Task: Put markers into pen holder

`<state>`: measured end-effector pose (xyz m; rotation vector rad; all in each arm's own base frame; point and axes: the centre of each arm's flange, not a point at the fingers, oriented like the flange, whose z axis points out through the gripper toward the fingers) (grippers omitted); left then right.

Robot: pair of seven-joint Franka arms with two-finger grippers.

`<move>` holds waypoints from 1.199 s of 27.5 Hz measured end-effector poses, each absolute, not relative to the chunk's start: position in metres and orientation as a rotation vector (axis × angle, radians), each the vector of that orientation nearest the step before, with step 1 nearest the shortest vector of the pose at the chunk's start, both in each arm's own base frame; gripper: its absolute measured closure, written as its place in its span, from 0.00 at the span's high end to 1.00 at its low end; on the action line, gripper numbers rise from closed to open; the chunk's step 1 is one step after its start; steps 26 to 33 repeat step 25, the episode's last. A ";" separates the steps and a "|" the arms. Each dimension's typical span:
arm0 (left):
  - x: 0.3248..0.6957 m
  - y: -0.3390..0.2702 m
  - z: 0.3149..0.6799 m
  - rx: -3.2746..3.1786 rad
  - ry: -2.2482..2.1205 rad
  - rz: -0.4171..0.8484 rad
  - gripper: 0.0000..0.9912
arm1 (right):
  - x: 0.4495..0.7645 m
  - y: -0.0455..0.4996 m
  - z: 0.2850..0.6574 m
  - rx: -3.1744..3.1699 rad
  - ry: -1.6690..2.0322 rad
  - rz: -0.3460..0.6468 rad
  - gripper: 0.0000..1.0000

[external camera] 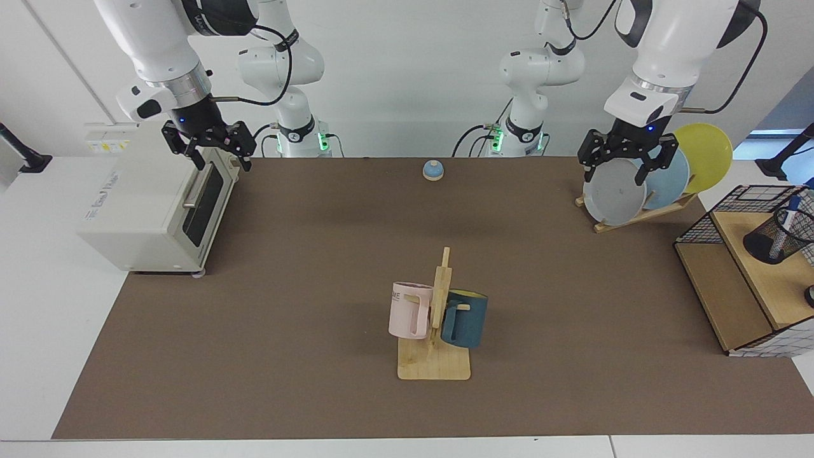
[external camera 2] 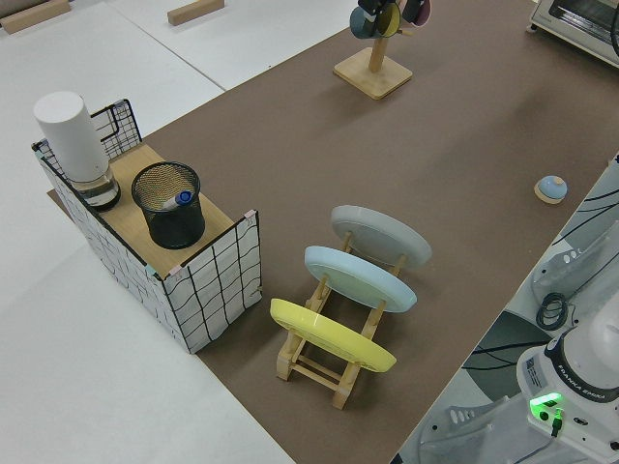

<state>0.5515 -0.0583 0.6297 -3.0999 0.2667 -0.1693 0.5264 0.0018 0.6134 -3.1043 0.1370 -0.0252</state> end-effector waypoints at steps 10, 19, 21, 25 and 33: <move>0.546 -0.018 0.638 -3.151 0.149 -0.191 1.00 | 0.526 0.002 0.613 -3.104 0.137 -0.025 1.00; 0.542 -0.028 0.638 -3.153 0.179 -0.165 1.00 | 0.526 0.002 0.613 -3.104 0.137 -0.025 1.00; 0.540 -0.028 0.638 -3.153 0.179 -0.149 1.00 | 0.526 0.002 0.613 -3.104 0.137 -0.025 1.00; 0.537 -0.026 0.640 -3.154 0.176 -0.133 1.00 | 0.526 0.002 0.613 -3.104 0.137 -0.025 1.00; 0.537 -0.026 0.640 -3.154 0.176 -0.133 1.00 | 0.526 0.002 0.613 -3.104 0.137 -0.025 1.00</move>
